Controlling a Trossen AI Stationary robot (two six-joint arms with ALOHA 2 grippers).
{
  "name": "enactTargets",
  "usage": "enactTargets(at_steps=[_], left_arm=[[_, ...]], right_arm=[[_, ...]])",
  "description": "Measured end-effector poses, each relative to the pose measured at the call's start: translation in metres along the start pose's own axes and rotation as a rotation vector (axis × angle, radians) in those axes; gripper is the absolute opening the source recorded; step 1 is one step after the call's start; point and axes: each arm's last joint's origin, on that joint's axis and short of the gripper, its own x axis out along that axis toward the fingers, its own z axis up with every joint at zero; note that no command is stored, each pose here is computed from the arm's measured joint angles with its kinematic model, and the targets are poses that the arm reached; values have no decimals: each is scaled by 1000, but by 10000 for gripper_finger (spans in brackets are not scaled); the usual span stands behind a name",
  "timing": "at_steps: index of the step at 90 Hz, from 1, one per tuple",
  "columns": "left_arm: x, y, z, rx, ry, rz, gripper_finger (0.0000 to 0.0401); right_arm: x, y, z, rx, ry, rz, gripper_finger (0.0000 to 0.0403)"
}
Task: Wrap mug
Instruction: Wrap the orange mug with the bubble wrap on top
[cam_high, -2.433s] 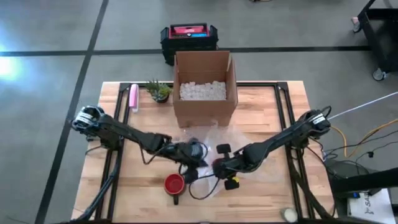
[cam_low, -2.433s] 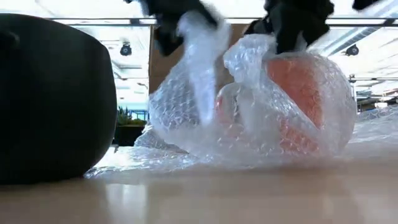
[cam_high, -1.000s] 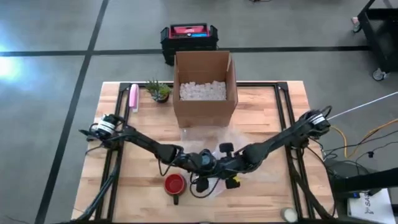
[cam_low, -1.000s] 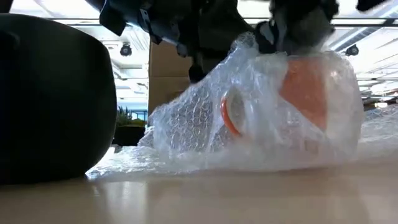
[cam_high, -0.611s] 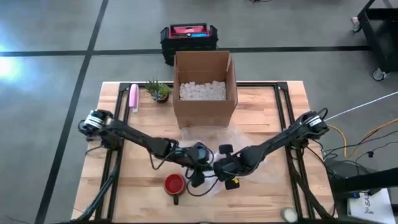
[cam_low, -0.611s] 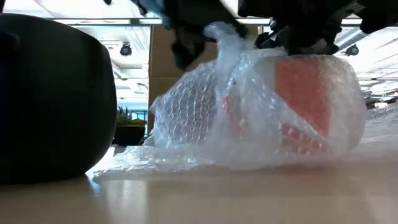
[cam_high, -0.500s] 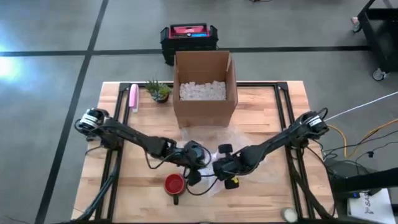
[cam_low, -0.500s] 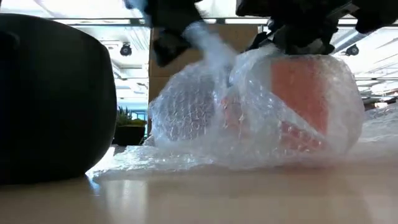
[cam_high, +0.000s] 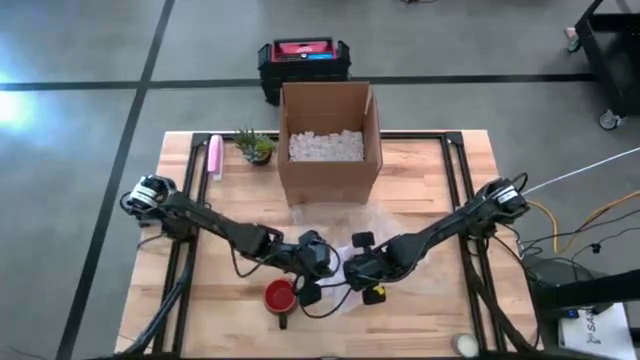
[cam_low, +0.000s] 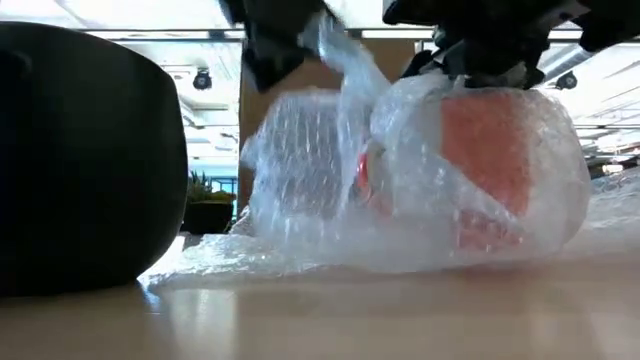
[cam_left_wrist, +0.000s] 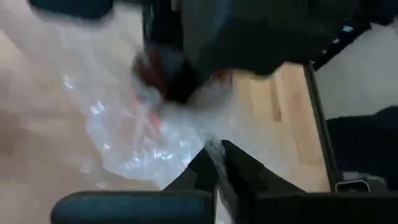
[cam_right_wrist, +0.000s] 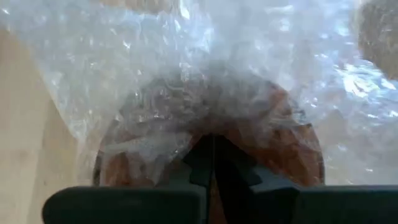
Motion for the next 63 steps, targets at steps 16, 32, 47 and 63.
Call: enactTargets(at_steps=[16,32,47,63], left_arm=[[-15,-3,14,44,20,31,3],[-10,8,9,35,109,22,72],[-38,9,12,6,213,108,154],[-57,13,7,12,211,190,213]], right_arm=[[0,0,-2,-10,18,0,2],[1,0,-2,-9,19,0,2],[1,0,-1,-7,14,1,2],[1,-1,-1,-15,14,0,2]])
